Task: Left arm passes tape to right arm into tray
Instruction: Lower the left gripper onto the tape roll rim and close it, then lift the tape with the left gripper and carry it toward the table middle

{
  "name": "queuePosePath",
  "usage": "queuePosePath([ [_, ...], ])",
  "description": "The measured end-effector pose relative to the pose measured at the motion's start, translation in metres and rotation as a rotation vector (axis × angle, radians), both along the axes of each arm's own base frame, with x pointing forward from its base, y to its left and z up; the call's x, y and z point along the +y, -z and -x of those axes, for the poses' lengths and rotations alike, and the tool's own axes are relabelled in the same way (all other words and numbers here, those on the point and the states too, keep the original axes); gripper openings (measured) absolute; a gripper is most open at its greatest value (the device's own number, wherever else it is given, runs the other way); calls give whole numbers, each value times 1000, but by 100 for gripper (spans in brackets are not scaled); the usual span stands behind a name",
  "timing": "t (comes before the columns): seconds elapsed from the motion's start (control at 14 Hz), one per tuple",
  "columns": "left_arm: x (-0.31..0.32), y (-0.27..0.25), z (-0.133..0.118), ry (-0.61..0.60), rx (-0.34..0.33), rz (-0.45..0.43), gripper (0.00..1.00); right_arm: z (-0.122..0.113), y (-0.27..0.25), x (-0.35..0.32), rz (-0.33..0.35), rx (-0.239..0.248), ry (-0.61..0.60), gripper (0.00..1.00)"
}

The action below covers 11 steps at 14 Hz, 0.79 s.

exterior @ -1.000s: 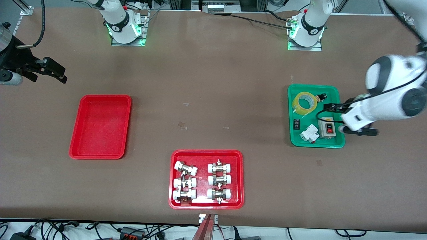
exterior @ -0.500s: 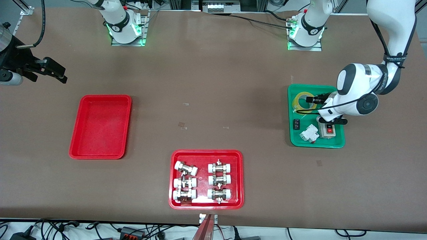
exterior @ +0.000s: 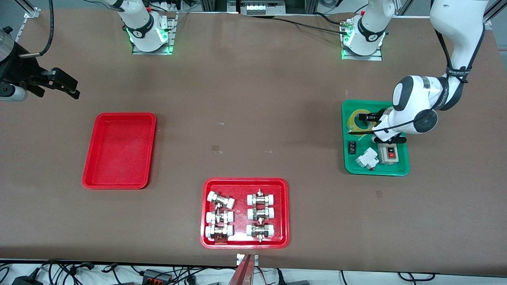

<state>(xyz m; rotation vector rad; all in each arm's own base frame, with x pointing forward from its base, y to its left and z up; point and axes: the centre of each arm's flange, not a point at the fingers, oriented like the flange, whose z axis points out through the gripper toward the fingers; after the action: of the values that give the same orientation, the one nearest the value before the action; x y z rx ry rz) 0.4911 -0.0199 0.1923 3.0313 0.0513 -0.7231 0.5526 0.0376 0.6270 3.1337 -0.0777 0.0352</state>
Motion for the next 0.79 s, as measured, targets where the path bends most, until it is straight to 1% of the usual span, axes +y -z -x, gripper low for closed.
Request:
queuePosePath([
  [0.07,0,2,0,0,2,0,95,0,0,0,0,0,0,100],
  [0.14,-1,3,0,1,2,1,86,0,0,0,0,0,0,100],
  [0.21,-2,3,0,3,1,1,73,0,0,0,0,0,0,100],
  [0.36,-2,3,0,3,1,1,51,0,0,0,0,0,0,100],
  [0.57,4,1,-1,-9,-2,-1,26,0,0,1,0,0,-1,100],
  [0.64,5,1,-1,-10,0,-1,22,0,0,1,0,0,-2,100],
  [0.79,2,-6,-6,-2,21,-1,22,0,0,1,0,0,-3,100],
])
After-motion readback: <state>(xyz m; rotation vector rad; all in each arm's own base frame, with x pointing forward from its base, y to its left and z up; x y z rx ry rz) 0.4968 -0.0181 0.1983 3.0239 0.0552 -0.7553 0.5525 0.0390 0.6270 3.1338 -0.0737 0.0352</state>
